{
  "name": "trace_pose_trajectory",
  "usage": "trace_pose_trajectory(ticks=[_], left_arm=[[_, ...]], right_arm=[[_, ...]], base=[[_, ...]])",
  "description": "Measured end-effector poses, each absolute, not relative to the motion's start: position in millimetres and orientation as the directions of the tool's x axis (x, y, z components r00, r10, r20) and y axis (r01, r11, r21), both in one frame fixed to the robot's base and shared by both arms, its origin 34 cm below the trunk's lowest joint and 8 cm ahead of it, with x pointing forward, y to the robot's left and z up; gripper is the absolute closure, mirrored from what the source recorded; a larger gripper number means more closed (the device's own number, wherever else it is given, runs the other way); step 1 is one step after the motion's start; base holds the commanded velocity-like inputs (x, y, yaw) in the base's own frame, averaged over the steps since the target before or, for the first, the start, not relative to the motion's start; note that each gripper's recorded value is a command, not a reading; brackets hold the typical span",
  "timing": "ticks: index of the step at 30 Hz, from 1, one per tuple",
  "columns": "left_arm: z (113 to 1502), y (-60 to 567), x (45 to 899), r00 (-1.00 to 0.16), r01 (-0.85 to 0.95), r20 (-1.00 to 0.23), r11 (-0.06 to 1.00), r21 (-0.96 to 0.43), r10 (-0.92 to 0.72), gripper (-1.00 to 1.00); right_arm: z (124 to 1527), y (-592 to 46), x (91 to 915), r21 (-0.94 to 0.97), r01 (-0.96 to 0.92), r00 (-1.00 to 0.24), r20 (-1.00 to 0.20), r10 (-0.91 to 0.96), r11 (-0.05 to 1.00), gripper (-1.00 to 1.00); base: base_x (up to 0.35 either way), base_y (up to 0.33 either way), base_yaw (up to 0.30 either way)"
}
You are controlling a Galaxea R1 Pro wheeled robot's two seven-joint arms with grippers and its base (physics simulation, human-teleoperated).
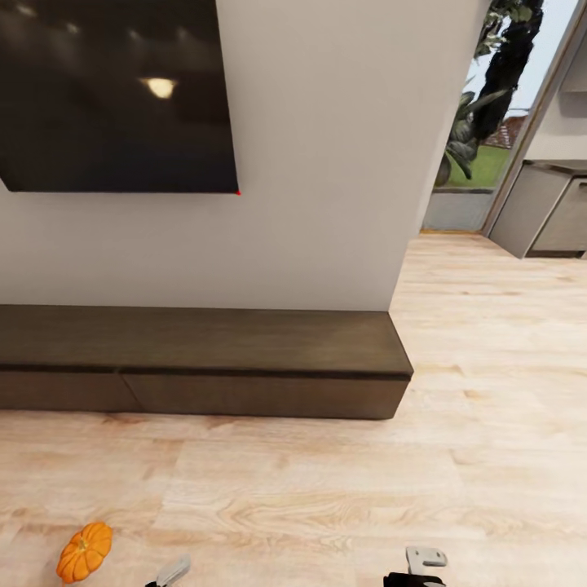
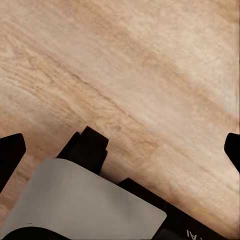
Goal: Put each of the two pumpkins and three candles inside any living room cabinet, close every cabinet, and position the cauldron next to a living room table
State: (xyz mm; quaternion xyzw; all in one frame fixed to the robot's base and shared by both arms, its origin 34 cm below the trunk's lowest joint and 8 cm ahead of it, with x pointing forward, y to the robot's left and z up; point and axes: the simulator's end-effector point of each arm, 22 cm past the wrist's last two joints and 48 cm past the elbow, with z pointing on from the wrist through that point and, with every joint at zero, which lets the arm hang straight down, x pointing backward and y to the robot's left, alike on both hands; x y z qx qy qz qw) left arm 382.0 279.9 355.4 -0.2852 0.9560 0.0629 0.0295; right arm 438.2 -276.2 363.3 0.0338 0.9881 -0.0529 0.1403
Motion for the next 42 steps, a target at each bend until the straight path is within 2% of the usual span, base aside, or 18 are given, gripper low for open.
trace_pose_trajectory(ticks=[11, 15, 17, 18, 19, 20, 21, 27, 31, 34, 37, 42], left_arm=[[355, 280, 382, -0.835, -0.55, -0.092, 0.829, 0.103, -0.542, -1.0], [356, 284, 390, -0.834, -0.55, -0.107, 0.829, 0.099, -0.541, -1.0], [368, 280, 442, -0.828, -0.544, -0.173, 0.839, 0.013, -0.534, -1.0], [380, 274, 475, -0.838, -0.521, -0.167, 0.853, -0.039, -0.52, -1.0], [402, 260, 491, -0.887, -0.456, -0.028, 0.885, -0.097, -0.46, -1.0], [443, 249, 552, -0.9, -0.404, -0.098, 0.897, -0.181, -0.425, -1.0], [504, 241, 625, -0.88, -0.336, -0.253, 0.903, -0.268, -0.402, -1.0], [596, 182, 688, -0.896, -0.164, -0.304, 0.878, -0.449, -0.323, -1.0], [648, 150, 724, -0.883, -0.069, -0.338, 0.802, -0.593, -0.326, -1.0], [688, 125, 743, -0.877, 0.007, -0.337, 0.692, -0.721, -0.342, -1.0], [712, 113, 749, -0.878, 0.054, -0.321, 0.593, -0.804, -0.355, -1.0], [746, 112, 752, -0.874, 0.126, -0.31, 0.441, -0.889, -0.375, -1.0]], right_arm=[[363, -277, 439, -0.097, 0.083, -0.958, -0.282, 0.053, 0.992, -1.0], [363, -280, 438, -0.106, 0.07, -0.961, -0.275, 0.038, 0.992, -1.0], [366, -285, 447, -0.144, 0.014, -0.959, -0.281, -0.027, 0.99, -1.0], [371, -292, 460, -0.21, -0.065, -0.95, -0.285, -0.124, 0.976, -1.0], [397, -310, 503, -0.429, -0.197, -0.907, -0.262, -0.33, 0.882, -1.0], [411, -311, 527, -0.487, -0.211, -0.881, -0.28, -0.38, 0.848, -1.0], [418, -310, 537, -0.515, -0.225, -0.866, -0.283, -0.412, 0.827, -1.0], [443, -277, 579, -0.627, -0.38, -0.712, -0.271, -0.648, 0.68, -1.0], [454, -242, 594, -0.683, -0.459, -0.592, -0.243, -0.769, 0.569, -1.0], [469, -209, 609, -0.756, -0.516, -0.429, -0.179, -0.885, 0.403, -1.0], [475, -188, 613, -0.784, -0.537, -0.329, -0.146, -0.933, 0.312, -1.0], [473, -169, 605, -0.787, -0.562, -0.261, -0.124, -0.957, 0.255, -1.0]], base=[[0.339, -0.004, 0.0], [0.033, 0.0, 0.0], [0.003, 0.0, 0.0], [0.0, 0.0, 0.0], [0.0, 0.0, 0.0], [0.0, 0.0, 0.0], [0.0, 0.0, 0.0], [0.0, 0.0, 0.0], [0.0, 0.0, 0.0], [0.0, 0.0, 0.0], [0.0, 0.0, 0.0], [0.0, 0.0, 0.0]])
